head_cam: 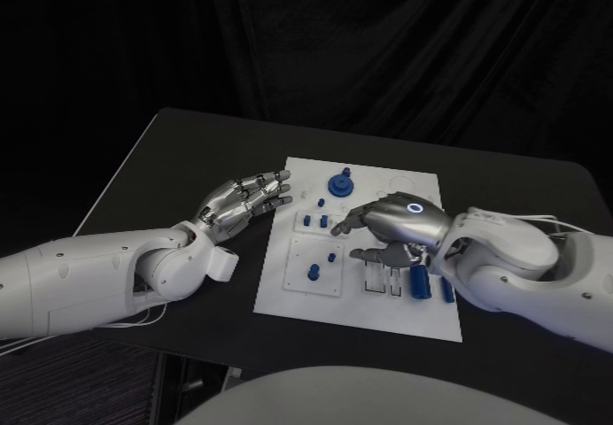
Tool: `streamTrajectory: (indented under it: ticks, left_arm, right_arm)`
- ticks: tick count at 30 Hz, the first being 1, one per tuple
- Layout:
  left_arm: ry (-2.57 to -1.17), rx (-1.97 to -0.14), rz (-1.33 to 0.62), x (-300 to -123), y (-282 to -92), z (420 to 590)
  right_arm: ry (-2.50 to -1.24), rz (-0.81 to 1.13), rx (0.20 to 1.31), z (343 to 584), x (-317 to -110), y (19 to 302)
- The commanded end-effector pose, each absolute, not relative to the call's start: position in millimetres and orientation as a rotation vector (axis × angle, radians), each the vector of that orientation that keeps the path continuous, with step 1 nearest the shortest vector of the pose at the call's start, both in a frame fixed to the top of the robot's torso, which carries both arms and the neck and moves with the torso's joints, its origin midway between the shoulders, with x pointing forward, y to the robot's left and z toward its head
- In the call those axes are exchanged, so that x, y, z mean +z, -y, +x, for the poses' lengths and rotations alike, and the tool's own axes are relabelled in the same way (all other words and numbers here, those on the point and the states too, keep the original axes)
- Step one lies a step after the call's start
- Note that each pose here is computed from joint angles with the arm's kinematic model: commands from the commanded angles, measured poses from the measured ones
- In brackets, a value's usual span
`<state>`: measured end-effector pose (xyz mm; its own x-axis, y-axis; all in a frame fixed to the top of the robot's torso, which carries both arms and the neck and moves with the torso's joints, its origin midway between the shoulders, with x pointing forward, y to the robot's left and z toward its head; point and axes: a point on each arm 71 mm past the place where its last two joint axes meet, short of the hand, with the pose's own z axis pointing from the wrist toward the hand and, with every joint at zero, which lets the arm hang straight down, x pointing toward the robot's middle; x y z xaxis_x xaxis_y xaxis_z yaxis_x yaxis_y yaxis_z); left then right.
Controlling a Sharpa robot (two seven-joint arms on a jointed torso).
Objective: Assemble the parts on the task board
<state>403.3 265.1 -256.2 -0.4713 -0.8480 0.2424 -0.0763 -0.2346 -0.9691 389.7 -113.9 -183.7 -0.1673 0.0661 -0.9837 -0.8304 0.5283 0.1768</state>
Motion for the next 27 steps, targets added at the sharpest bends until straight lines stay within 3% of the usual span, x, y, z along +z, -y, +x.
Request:
streamTrajectory:
  ticks: [1, 7, 16, 27]
  left_arm:
    - [-1.414, -1.794, -1.117, -253.6, -264.6, 402.8]
    - [-1.405, -1.79, -1.134, -254.0, -265.1, 403.3]
    - [-1.404, -1.794, -1.141, -253.8, -262.0, 402.8]
    - [-1.403, -1.796, -1.141, -253.7, -261.3, 402.8]
  right_arm:
    - [-1.52, -0.469, 0.952, 387, -164, 138]
    - [-1.605, -0.339, 0.866, 381, -157, 183]
    - [-1.895, -0.167, 0.537, 377, -180, 243]
    - [-1.992, -0.088, 0.367, 370, -201, 253]
